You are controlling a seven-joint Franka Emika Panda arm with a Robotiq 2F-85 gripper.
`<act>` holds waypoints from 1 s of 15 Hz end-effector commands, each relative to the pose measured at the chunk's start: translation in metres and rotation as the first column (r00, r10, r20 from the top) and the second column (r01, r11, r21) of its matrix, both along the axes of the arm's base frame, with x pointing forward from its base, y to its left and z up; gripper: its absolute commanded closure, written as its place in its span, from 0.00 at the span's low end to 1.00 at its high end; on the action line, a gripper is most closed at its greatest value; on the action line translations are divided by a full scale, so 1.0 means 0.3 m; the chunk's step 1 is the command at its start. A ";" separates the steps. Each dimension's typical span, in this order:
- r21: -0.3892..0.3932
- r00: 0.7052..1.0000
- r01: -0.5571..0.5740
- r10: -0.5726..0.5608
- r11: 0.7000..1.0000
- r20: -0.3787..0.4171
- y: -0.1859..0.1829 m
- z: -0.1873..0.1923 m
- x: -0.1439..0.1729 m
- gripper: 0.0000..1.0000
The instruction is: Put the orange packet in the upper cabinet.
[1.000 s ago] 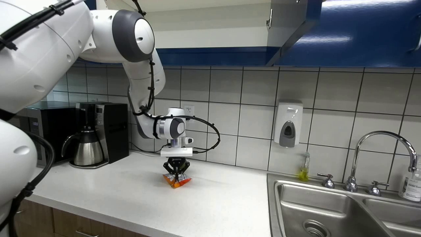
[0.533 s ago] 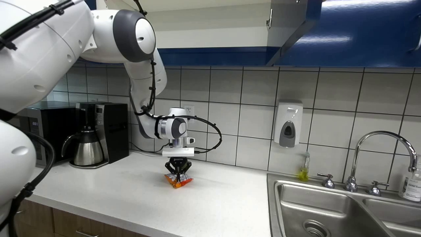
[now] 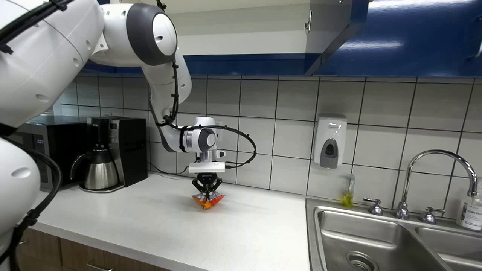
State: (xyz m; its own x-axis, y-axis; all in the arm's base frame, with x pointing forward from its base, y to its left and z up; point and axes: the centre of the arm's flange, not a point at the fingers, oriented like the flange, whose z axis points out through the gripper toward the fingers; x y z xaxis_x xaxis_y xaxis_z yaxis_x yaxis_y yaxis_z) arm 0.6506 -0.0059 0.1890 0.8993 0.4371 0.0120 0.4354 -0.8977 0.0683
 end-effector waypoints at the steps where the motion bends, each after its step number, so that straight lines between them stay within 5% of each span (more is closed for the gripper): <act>1: -0.010 1.000 -0.026 0.026 1.000 0.005 -0.012 0.118 -0.016 1.00; 8: 0.004 1.000 -0.009 0.009 1.000 0.009 -0.013 0.230 -0.065 1.00; 15: 0.032 0.998 0.036 -0.035 0.999 -0.050 0.000 0.360 -0.251 1.00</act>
